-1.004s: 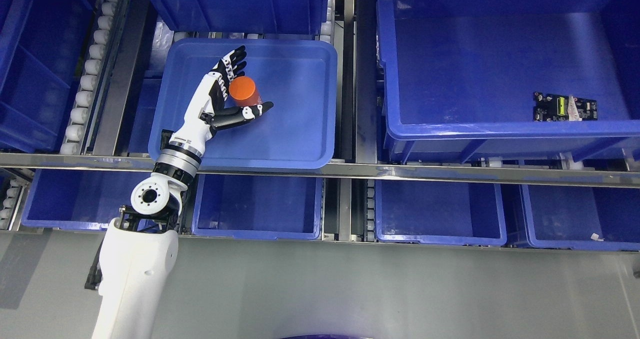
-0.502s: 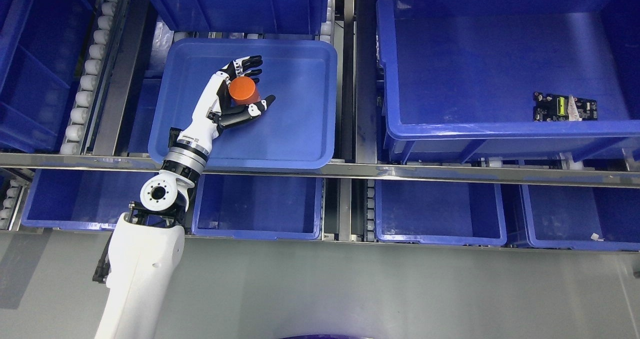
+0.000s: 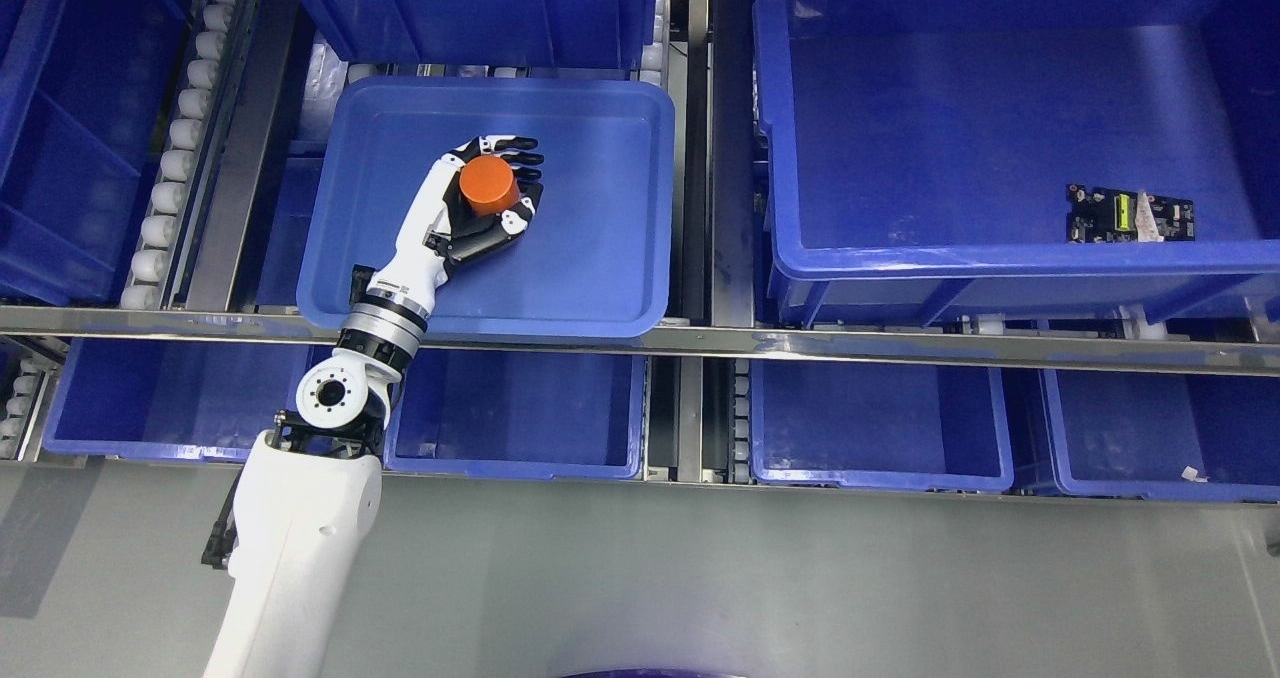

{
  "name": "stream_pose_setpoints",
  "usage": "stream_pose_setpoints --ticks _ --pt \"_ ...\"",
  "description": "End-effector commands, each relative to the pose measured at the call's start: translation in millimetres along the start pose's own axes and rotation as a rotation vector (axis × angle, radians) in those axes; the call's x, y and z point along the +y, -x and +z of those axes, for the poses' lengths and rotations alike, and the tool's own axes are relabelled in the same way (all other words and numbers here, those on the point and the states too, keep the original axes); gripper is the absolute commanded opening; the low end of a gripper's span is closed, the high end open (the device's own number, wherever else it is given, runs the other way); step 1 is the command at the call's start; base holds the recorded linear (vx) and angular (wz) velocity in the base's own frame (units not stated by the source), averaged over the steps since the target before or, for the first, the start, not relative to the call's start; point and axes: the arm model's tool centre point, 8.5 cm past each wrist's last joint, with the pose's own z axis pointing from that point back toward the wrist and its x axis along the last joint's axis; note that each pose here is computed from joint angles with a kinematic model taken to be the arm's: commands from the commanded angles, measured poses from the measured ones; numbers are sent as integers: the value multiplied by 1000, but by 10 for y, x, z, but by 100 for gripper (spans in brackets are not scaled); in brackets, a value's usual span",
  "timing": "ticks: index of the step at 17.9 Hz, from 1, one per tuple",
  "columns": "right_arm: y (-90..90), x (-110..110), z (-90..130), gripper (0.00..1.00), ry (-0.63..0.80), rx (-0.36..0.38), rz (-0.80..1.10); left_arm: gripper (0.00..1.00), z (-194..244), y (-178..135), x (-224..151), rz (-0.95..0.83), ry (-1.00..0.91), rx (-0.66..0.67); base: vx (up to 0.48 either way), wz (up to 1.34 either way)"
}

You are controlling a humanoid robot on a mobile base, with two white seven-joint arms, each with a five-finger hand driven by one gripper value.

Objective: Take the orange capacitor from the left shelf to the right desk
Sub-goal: 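Close the left hand fingers around the orange capacitor, then lift the orange capacitor up out of the blue bin with left hand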

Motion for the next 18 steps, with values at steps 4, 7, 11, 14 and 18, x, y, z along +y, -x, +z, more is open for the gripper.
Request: stream_pose_setpoints --ticks 4,7,11,14,18 --pt "89 -114 -6 100 18 6 -3 0 18 165 -28 52 -46 -8 0 0" --pt "89 -114 -6 100 18 6 -3 0 -62 -135 65 27 -64 -133 0 0" --pt "89 -114 -6 100 18 6 -2 0 -68 -788 127 23 -78 -367 0 0" --pt "80 -114 -6 100 18 5 -4 0 18 -959 133 -15 -89 -517 0 0" --pt "89 -114 -6 100 18 6 -3 1 120 -1112 86 -30 -86 -627 0 0"
